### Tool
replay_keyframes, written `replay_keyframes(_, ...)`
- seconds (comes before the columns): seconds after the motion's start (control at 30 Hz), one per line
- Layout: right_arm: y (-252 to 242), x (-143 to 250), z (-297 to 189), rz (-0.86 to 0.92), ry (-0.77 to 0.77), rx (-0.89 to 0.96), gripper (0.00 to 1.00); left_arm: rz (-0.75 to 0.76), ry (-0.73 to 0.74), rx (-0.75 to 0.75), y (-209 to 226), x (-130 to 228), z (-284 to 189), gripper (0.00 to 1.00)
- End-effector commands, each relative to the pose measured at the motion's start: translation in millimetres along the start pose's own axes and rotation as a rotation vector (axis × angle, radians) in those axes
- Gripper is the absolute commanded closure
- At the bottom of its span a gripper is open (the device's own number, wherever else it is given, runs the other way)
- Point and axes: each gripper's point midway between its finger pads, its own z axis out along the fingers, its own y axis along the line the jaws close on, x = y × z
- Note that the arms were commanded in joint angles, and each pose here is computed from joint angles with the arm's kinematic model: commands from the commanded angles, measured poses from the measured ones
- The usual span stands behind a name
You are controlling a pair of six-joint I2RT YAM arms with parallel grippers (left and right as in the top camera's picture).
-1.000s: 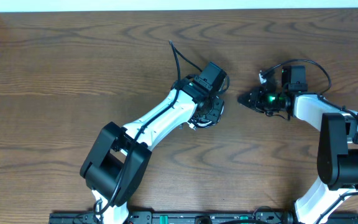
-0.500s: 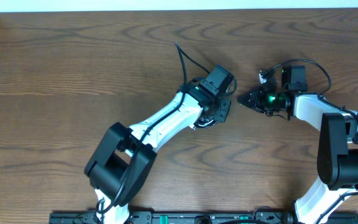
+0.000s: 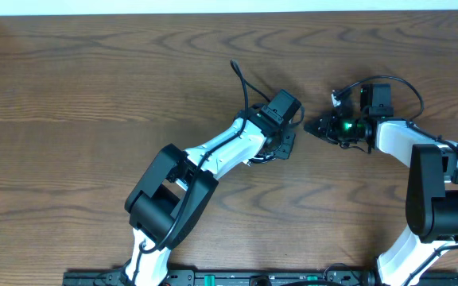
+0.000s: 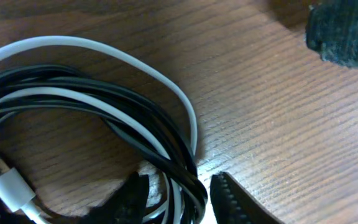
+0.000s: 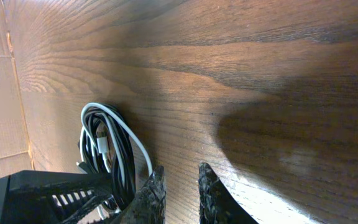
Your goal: Untangle cables
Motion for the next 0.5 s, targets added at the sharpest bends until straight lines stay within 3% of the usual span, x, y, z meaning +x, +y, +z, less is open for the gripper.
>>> replay_keyframes(0.0, 9, 0, -2, -0.036, -0.003, -0.011, 0.86, -0.001, 0.003, -0.028, 6, 2, 5, 0.78)
replay_keyframes(0.1, 9, 0, -2, -0.037, -0.001, -0.014, 0.81, -0.001, 0.002, -0.028, 6, 1, 5, 0.92)
replay_keyframes(0.23, 17, 2, -2, -0.069, 0.009, -0.057, 0.7, 0.035, -0.015, -0.021, 5, -3, -2, 0.92)
replay_keyframes(0.47, 27, 3, -3, -0.084, 0.018, -0.114, 0.71, 0.033, -0.111, 0.014, -3, -25, -43, 0.92)
